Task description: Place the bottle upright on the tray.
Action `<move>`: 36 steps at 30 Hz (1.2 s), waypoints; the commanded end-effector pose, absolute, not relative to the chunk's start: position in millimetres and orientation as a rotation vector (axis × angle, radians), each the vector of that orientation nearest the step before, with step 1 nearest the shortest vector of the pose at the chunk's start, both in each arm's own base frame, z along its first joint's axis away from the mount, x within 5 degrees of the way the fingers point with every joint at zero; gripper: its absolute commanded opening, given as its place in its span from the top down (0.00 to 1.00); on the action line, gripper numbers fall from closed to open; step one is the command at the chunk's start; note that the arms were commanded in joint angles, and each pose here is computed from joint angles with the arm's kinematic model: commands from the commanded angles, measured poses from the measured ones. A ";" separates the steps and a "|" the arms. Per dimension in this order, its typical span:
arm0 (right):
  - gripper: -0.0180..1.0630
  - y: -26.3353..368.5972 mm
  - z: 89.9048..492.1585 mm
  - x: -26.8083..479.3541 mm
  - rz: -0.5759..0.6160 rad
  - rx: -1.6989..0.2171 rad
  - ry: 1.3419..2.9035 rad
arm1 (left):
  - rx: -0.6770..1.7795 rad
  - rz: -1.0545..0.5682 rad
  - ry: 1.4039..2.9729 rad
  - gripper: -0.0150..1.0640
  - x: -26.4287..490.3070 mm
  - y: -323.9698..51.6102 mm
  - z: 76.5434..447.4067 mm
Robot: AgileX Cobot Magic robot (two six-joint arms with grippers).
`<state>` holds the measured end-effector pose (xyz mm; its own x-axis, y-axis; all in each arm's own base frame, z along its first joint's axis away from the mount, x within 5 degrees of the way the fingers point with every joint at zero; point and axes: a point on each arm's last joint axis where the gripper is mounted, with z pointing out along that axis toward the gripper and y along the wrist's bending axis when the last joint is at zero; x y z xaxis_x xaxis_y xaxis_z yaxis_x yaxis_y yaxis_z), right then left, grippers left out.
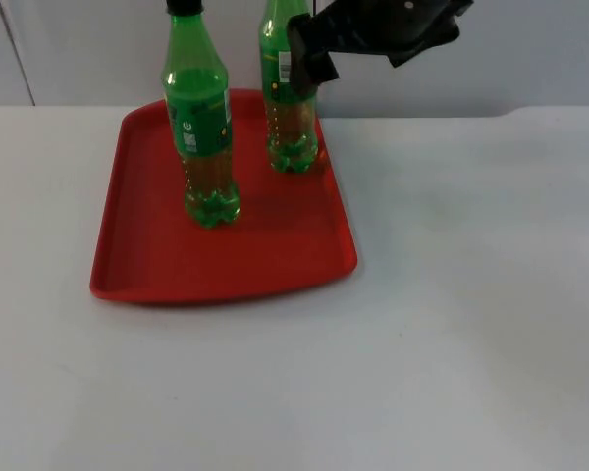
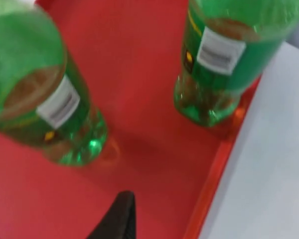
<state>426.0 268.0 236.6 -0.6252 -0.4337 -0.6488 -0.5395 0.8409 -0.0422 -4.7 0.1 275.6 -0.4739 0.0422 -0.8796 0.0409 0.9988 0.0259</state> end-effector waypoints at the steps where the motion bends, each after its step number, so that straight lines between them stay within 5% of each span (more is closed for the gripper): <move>1: 0.01 261.9 247.8 413.3 0.216 -0.700 2.307 | 0.053 -0.001 2.064 0.01 -4.8 -0.3 274.5; 36: 0.01 151.8 312.6 237.9 0.280 -0.666 2.186 | 0.053 -0.001 2.064 0.01 -4.8 -0.3 274.5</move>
